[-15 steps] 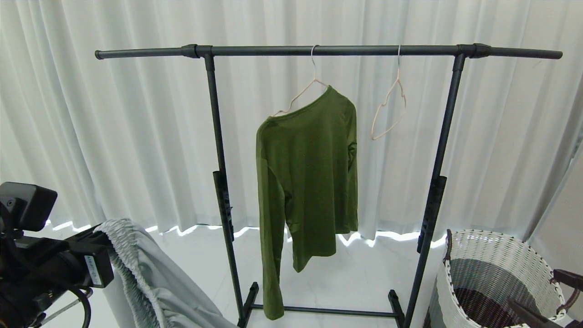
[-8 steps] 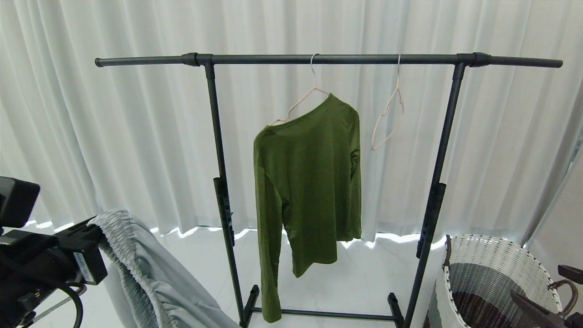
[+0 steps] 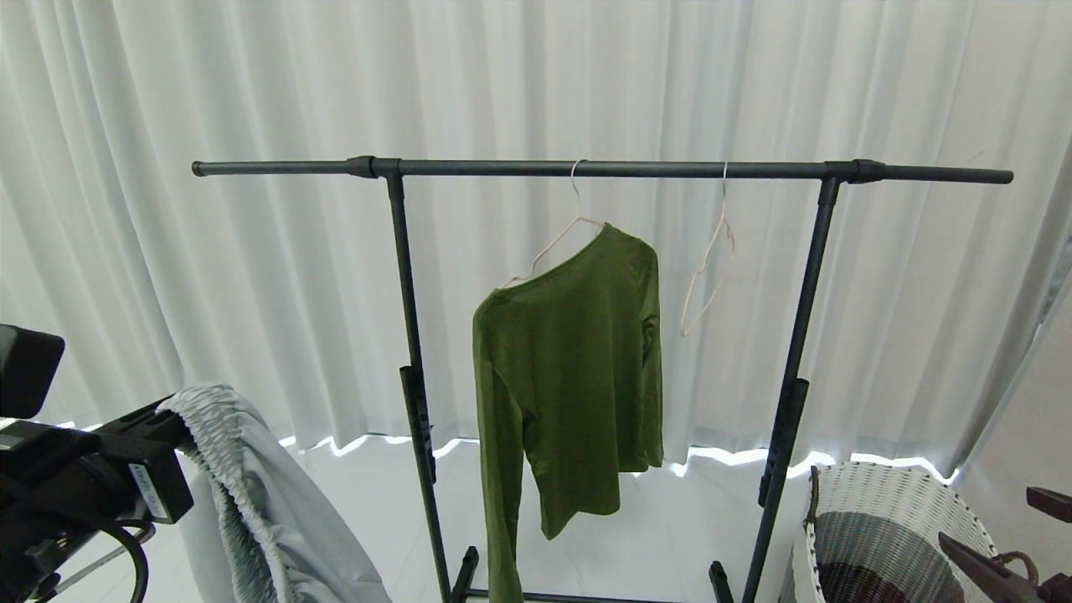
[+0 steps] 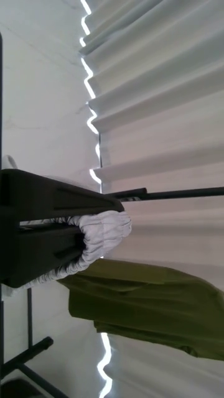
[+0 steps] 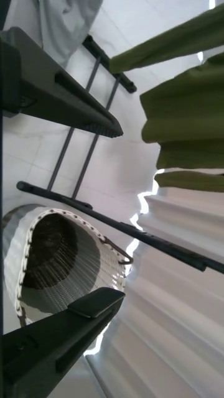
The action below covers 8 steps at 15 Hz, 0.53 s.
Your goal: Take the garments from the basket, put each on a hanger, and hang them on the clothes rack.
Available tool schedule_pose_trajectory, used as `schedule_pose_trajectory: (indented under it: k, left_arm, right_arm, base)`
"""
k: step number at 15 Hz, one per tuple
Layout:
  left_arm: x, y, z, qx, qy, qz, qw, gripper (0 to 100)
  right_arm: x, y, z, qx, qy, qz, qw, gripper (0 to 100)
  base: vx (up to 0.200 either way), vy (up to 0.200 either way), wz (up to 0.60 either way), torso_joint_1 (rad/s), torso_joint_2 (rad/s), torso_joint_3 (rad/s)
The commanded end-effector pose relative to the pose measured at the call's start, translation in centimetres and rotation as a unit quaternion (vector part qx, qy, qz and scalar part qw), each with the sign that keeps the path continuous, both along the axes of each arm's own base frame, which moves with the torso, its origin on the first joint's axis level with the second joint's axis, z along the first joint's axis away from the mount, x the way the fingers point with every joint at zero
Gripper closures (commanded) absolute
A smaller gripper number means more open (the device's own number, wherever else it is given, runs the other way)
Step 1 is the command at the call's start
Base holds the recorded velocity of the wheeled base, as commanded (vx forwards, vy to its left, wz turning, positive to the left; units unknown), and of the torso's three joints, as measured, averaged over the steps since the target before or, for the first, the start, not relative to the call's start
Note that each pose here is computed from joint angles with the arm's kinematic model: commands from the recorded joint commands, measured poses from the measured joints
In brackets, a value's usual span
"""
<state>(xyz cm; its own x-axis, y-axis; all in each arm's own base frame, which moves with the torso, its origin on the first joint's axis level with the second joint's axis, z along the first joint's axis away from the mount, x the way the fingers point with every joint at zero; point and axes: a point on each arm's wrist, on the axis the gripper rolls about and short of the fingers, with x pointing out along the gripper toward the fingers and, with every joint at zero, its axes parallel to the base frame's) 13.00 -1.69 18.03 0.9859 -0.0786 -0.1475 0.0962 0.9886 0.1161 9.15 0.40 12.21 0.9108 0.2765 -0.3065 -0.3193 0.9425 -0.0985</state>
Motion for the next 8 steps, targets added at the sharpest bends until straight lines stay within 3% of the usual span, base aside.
schedule_pose_trajectory:
  k: [1, 8]
  left_arm:
    - [0.06, -0.01, 0.05, 0.0, -0.001, 0.0, 1.0, 100]
    - [0.11, -0.01, 0.22, 0.0, -0.004, 0.0, 1.0, 100]
  right_arm:
    - [0.05, 0.0, -0.01, 0.0, 0.001, 0.0, 1.0, 0]
    - [0.29, -0.03, 0.07, 0.001, 0.004, -0.002, 1.0, 0]
  base:
    - [0.0, 0.0, 0.0, 0.246, -0.49, -0.256]
    - [0.0, 0.0, 0.0, 0.238, -0.5, -0.268]
